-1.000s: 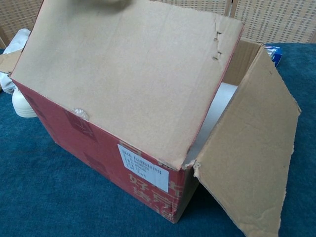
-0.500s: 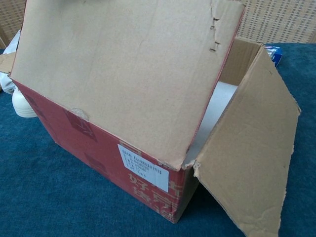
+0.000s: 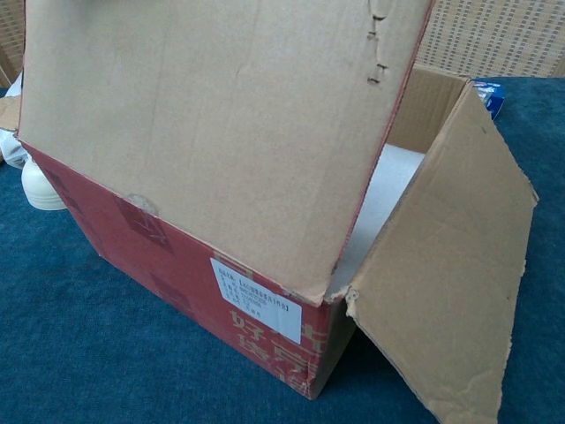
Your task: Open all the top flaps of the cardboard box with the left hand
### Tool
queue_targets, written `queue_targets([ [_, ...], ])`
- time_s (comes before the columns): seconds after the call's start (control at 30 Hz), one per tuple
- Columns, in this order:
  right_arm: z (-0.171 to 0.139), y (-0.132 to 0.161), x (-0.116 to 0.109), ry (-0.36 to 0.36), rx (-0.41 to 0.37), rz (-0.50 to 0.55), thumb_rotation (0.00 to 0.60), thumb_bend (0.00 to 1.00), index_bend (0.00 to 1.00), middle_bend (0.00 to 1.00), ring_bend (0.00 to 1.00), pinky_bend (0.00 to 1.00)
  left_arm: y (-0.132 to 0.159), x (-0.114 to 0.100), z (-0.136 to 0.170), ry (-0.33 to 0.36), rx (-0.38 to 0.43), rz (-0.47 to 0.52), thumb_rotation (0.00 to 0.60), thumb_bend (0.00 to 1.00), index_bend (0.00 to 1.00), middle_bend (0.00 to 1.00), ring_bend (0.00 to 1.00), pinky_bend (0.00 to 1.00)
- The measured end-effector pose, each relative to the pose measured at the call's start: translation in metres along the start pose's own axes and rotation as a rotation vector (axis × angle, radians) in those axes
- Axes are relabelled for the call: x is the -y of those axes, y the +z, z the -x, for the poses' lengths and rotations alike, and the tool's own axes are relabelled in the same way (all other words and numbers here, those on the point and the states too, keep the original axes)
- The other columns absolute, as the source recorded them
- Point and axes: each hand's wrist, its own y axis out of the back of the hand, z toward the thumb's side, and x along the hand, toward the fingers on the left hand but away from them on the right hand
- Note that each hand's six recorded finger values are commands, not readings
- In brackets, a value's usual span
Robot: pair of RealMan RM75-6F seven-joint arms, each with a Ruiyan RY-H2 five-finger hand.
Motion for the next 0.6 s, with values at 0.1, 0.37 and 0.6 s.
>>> queue_targets([
  [0.1,0.0,0.0,0.001,0.003,-0.001,-0.003,0.6,0.0,0.0,0.0,0.0,0.0,0.0,-0.002,0.003,-0.006,-0.002,0.006,0.237,0.0,0.67,0.67,0.48,0.49],
  [0.37,0.001,0.001,0.001,0.002,0.0,-0.003,0.6,0.0,0.0,0.0,0.0,0.0,0.003,-0.004,0.011,-0.037,-0.011,0.045,0.192,0.0,0.69,0.67,0.48,0.51],
  [0.6,0.0,0.001,0.001,0.002,-0.001,-0.004,0.6,0.0,0.0,0.0,0.0,0.0,0.003,0.008,0.022,-0.148,-0.049,0.061,0.151,0.0,0.69,0.66,0.48,0.51],
])
